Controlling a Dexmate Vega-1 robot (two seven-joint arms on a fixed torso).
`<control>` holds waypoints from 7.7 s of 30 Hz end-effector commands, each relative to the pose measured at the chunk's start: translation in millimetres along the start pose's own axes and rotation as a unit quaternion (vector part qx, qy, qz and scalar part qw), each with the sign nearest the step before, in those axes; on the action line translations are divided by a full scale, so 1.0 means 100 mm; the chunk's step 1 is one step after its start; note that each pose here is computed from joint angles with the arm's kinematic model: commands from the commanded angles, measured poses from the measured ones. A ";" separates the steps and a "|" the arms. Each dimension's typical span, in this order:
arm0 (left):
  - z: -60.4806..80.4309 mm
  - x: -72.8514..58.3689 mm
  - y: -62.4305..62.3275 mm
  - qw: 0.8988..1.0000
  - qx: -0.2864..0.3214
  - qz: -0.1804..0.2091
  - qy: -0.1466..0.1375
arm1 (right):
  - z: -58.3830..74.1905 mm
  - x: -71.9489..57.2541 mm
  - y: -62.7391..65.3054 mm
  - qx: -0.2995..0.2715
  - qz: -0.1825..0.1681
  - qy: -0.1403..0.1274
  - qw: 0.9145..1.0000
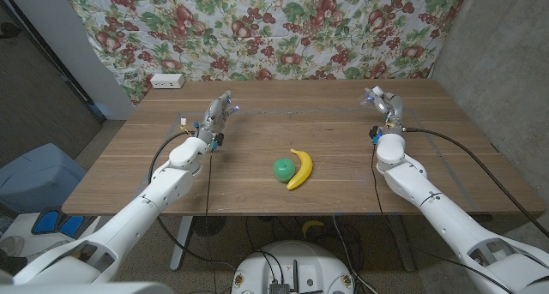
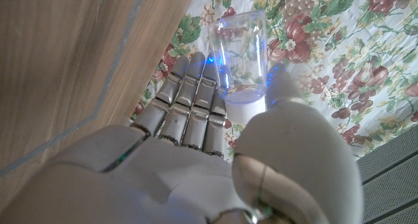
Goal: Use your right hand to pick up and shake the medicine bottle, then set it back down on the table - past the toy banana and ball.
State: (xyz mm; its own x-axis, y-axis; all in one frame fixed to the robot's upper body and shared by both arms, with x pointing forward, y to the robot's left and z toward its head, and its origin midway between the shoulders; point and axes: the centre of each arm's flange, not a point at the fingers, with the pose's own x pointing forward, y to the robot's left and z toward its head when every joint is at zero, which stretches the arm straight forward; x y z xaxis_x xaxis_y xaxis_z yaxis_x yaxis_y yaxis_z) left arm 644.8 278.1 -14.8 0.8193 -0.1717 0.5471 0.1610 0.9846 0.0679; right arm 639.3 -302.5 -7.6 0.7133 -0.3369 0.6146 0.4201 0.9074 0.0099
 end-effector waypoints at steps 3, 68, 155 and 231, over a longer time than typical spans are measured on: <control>0.01 -0.02 -0.01 1.000 0.000 0.001 -0.002 | 0.12 0.00 0.06 -0.044 0.025 -0.014 0.999; 0.02 -0.16 0.00 1.000 0.001 0.005 -0.005 | 0.11 -0.20 0.15 0.014 -0.043 -0.039 0.998; 0.01 -0.19 0.01 1.000 -0.001 0.008 -0.007 | 0.25 -0.30 0.21 -0.032 -0.069 -0.073 0.994; 0.00 -0.13 0.00 1.000 -0.003 0.009 -0.005 | 0.27 -0.25 0.25 -0.053 -0.070 -0.093 0.992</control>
State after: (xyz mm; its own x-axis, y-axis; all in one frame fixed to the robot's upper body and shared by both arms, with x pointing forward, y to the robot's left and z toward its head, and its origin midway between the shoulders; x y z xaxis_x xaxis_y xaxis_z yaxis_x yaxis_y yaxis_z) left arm 629.2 282.1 -23.8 0.8130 -0.1526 0.5619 0.1487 0.9875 0.0530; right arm 618.6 -260.6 6.1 0.6193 -0.2630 0.7398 0.5292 0.8358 -0.1459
